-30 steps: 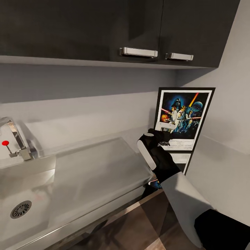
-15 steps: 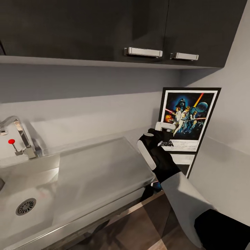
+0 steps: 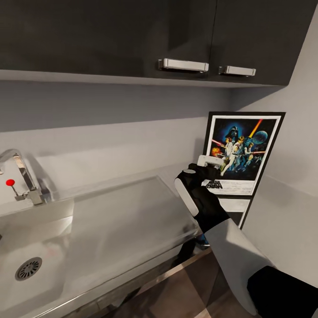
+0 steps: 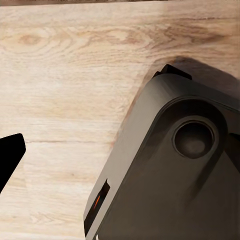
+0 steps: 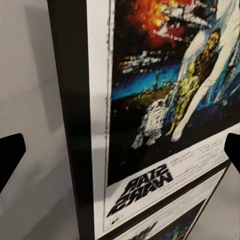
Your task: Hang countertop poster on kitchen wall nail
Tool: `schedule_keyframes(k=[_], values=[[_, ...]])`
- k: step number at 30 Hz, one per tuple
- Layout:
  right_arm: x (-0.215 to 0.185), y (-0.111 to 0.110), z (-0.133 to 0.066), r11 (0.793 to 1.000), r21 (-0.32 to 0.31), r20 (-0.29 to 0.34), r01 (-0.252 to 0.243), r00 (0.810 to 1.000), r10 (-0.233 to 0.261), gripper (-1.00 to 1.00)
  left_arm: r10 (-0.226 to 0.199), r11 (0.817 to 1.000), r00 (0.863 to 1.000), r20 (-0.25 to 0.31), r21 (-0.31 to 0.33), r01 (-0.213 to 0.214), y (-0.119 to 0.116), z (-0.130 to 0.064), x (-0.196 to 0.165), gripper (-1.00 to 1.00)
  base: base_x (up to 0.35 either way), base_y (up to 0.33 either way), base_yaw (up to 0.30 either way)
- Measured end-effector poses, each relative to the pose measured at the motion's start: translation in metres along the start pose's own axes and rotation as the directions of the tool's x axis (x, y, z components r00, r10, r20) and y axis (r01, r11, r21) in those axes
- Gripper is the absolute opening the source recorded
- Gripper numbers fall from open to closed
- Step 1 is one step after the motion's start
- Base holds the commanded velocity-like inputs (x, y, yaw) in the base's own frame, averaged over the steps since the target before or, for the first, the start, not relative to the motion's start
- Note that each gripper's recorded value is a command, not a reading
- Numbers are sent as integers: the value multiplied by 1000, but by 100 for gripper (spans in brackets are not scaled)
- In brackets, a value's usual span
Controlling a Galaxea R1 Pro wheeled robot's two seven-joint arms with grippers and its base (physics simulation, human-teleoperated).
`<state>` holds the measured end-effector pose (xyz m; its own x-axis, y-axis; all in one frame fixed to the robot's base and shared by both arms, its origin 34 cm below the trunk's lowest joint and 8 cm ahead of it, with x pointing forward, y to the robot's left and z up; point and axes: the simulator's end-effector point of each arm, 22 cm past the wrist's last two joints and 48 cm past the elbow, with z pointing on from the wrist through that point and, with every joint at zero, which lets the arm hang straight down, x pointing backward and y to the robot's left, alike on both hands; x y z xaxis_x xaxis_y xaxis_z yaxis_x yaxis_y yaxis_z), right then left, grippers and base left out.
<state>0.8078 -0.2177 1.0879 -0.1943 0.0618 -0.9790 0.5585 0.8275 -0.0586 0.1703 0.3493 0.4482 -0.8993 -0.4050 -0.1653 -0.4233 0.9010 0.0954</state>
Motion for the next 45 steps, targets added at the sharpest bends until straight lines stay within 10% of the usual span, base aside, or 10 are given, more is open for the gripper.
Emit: schedule_keyframes(k=[45], values=[[1,-1,1,1000,6,-1,1,1000,-1,100,0,1000,1000,0,1,0,0,0,0,100,28,0,0]])
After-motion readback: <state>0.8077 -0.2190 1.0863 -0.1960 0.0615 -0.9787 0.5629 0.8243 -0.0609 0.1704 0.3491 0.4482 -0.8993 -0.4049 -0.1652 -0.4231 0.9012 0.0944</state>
